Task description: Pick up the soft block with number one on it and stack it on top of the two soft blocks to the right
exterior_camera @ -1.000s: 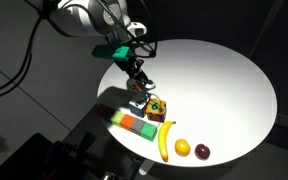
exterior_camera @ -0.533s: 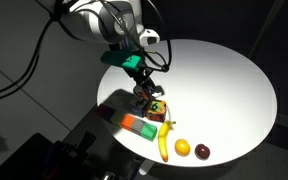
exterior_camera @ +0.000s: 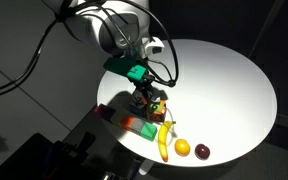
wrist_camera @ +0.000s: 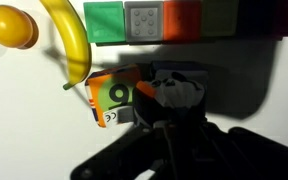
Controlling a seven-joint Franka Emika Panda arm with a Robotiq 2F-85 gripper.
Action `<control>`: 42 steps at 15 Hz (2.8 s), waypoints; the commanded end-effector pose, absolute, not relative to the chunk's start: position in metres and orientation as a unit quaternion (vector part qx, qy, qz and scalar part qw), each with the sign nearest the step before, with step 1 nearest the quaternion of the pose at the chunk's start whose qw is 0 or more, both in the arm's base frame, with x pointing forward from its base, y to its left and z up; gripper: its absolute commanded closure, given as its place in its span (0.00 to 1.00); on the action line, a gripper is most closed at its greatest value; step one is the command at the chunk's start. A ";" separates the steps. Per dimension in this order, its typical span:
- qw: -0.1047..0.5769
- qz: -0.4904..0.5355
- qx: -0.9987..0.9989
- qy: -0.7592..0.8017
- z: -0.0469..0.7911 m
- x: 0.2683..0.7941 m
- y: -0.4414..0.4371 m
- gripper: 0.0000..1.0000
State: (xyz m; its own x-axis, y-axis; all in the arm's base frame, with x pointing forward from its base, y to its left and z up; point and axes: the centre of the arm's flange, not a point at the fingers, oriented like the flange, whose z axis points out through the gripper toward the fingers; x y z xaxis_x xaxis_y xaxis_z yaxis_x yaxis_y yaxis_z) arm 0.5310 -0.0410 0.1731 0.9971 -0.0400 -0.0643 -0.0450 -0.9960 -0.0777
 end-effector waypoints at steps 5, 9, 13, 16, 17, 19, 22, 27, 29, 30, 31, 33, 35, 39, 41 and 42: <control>0.042 0.032 -0.999 0.013 0.172 0.515 -0.049 0.93; 0.033 0.022 -0.999 0.013 0.167 0.515 -0.051 0.91; 0.028 0.015 -0.999 0.015 0.166 0.515 -0.056 0.87; 0.027 0.015 -0.999 0.017 0.163 0.513 -0.059 0.82; 0.027 0.015 -0.999 0.017 0.162 0.513 -0.060 0.83; 0.026 0.016 -0.999 0.018 0.161 0.511 -0.061 0.85; 0.026 0.018 -0.999 0.019 0.158 0.510 -0.064 0.59; 0.026 0.021 -0.999 0.018 0.156 0.508 -0.063 0.20; 0.028 0.022 -0.999 0.018 0.158 0.507 -0.063 0.05; 0.028 0.022 -0.999 0.017 0.159 0.507 -0.062 0.01; 0.031 0.023 -0.999 0.016 0.160 0.507 -0.061 0.00; 0.032 0.024 -0.999 0.013 0.164 0.507 -0.058 0.00; 0.032 0.024 -0.999 0.012 0.168 0.507 -0.054 0.00; 0.030 0.021 -0.999 0.006 0.176 0.509 -0.045 0.00; 0.023 0.019 -1.000 0.002 0.183 0.510 -0.040 0.00; 0.020 0.017 -1.000 -0.001 0.187 0.511 -0.037 0.00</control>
State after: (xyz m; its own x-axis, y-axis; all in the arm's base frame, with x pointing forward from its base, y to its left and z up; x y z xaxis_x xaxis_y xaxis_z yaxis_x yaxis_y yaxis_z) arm 0.5166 -0.0438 0.1664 0.9992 -0.0175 -0.0365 -0.0197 -0.9979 -0.0611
